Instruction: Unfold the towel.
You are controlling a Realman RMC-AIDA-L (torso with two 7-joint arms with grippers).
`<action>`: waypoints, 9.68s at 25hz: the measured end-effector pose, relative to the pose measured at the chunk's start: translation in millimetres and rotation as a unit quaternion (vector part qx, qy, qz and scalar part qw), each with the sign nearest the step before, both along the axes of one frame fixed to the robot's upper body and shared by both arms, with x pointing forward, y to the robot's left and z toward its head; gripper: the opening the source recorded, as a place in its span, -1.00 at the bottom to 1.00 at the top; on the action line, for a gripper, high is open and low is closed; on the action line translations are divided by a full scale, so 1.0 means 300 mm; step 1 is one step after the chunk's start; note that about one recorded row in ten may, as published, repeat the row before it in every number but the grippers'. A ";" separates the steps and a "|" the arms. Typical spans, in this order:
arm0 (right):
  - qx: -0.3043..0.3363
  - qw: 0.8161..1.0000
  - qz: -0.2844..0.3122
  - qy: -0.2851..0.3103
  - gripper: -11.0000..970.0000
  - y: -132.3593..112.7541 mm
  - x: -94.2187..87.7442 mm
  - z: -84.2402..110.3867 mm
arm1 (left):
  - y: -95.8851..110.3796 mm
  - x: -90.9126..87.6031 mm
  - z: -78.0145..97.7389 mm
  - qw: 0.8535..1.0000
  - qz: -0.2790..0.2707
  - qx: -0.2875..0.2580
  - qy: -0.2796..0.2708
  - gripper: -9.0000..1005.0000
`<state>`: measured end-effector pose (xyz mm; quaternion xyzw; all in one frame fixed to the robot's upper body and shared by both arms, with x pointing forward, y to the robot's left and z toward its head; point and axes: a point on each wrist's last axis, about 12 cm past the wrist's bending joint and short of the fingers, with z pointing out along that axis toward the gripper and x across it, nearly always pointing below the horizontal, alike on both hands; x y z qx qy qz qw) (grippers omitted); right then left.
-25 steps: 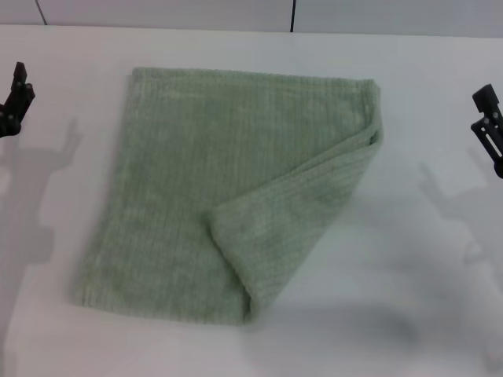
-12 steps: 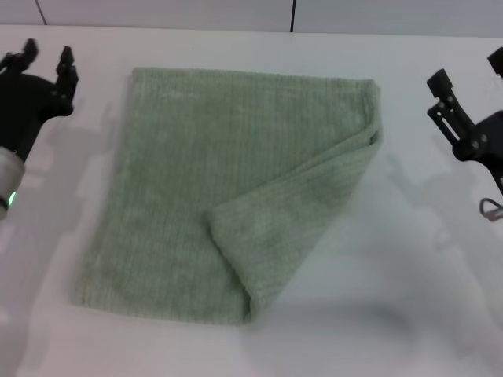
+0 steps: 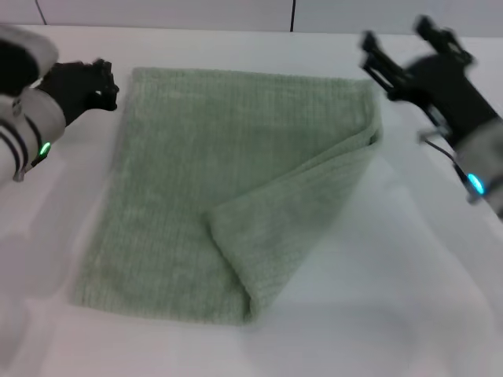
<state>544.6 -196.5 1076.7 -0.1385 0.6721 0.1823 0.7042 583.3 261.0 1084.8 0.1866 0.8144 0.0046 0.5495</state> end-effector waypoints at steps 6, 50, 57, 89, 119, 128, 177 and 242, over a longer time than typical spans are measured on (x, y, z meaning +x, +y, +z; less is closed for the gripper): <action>-0.079 0.989 0.054 0.110 0.68 0.176 0.083 0.186 | -0.078 0.013 0.078 0.993 -0.025 0.077 0.088 -0.99; -0.244 0.887 0.208 0.333 0.65 0.507 -0.080 0.165 | -0.157 0.122 0.100 0.957 -0.052 0.096 0.269 -0.99; -0.243 0.875 0.213 0.361 0.64 0.512 -0.073 0.117 | -0.161 0.123 0.101 0.957 -0.053 0.097 0.268 -0.99; -0.262 0.869 0.211 0.362 0.53 0.514 -0.045 0.076 | -0.161 0.119 0.096 0.956 -0.057 0.103 0.269 -0.99; -0.301 0.858 0.218 0.354 -0.93 0.517 -0.059 0.155 | -0.158 0.114 0.092 0.954 -0.058 0.108 0.274 -0.99; -0.328 0.848 0.221 0.352 -0.93 0.512 -0.104 0.226 | -0.151 0.109 0.078 0.951 -0.059 0.113 0.281 -0.99; -0.432 0.797 0.129 0.403 -0.93 0.436 -0.245 0.366 | -0.163 0.112 0.075 0.950 -0.067 0.119 0.282 -0.99; -0.340 0.844 0.075 0.409 -0.13 0.427 -0.216 0.313 | -0.162 0.145 0.235 0.980 -0.061 0.121 0.145 -0.98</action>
